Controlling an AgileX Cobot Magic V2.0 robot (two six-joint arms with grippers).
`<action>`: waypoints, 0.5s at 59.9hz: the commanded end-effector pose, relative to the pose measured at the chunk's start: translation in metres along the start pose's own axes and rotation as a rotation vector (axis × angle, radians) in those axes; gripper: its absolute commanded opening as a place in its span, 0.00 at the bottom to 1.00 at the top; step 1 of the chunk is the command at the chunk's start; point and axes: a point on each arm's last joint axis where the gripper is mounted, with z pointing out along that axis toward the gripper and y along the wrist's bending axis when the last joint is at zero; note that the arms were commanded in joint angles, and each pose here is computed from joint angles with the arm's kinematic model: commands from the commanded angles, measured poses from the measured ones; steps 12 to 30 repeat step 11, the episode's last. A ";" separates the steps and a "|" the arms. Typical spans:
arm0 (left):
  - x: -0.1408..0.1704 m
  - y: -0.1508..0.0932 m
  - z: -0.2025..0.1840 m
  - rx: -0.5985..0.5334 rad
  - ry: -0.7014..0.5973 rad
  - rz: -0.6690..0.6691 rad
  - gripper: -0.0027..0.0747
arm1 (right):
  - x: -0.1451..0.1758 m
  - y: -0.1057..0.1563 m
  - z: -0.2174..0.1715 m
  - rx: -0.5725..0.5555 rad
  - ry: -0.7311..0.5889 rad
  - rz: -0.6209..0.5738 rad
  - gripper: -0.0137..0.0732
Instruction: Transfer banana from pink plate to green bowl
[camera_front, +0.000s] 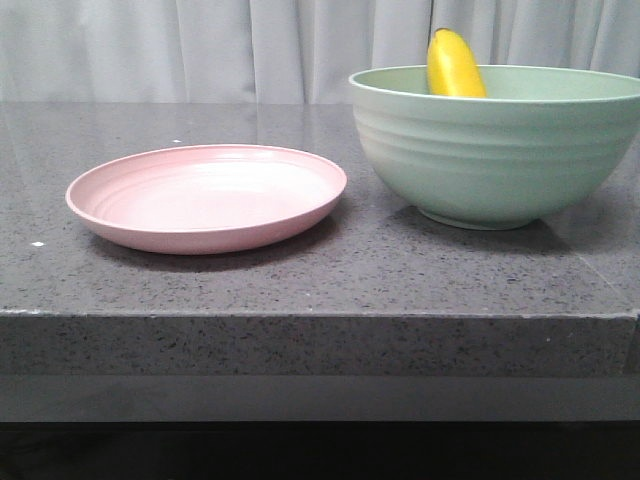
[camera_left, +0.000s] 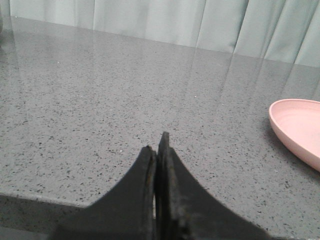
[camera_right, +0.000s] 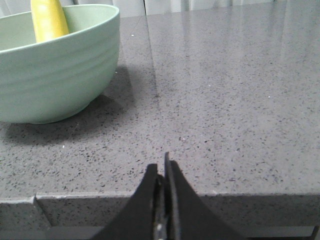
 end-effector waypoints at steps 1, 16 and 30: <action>-0.008 -0.001 -0.002 0.010 -0.103 -0.007 0.01 | -0.008 0.000 -0.002 -0.001 -0.096 -0.009 0.09; -0.008 -0.001 -0.002 0.010 -0.103 -0.007 0.01 | -0.008 0.000 -0.002 -0.001 -0.096 -0.009 0.09; -0.008 -0.001 -0.002 0.010 -0.103 -0.007 0.01 | -0.008 0.000 -0.002 -0.001 -0.096 -0.009 0.09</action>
